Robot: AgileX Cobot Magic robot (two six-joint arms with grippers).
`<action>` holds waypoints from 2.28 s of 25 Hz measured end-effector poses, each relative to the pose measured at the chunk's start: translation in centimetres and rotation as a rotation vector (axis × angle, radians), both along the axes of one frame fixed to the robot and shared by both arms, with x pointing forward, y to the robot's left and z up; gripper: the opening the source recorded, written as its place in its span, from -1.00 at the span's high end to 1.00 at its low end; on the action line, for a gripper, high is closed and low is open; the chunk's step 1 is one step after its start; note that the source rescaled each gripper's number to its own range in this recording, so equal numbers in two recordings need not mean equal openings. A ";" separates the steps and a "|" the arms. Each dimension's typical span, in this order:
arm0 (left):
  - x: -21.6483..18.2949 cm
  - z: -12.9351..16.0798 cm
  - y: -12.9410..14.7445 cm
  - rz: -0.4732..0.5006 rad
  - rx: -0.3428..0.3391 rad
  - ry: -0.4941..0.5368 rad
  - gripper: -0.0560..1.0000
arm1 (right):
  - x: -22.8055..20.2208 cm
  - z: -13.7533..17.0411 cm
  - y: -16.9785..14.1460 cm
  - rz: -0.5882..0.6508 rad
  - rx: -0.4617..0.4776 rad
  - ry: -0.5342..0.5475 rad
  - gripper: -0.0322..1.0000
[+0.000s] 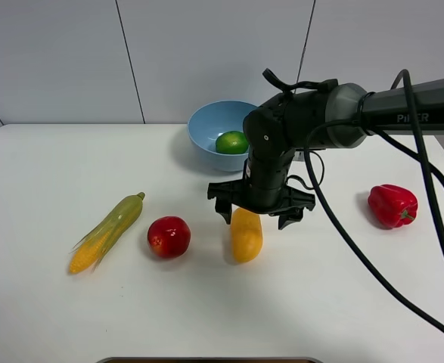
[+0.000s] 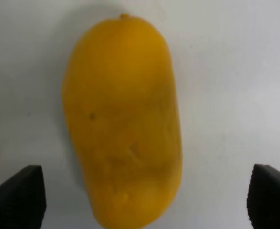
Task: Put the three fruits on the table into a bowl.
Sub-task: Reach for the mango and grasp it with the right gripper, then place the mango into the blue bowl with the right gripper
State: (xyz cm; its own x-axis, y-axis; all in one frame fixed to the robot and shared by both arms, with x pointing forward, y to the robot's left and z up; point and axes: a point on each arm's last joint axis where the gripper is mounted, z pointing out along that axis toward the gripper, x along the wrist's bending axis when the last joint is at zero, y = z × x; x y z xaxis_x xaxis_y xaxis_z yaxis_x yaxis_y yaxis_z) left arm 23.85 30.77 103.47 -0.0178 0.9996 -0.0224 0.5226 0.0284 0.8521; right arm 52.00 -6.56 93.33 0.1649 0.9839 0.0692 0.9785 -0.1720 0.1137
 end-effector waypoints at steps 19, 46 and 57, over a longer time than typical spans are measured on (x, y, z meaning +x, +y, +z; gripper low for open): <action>0.0 0.0 0.0 0.000 0.000 0.000 -0.74 | 0.8 -4.8 0.5 0.048 -0.019 0.046 -0.66; 0.0 0.0 0.0 0.000 0.000 0.000 -0.74 | 1.5 -6.4 -0.1 0.049 -0.020 0.059 0.94; 0.0 0.0 0.0 0.000 0.000 0.000 -0.74 | 1.5 -6.4 -0.1 0.074 -0.023 0.058 0.94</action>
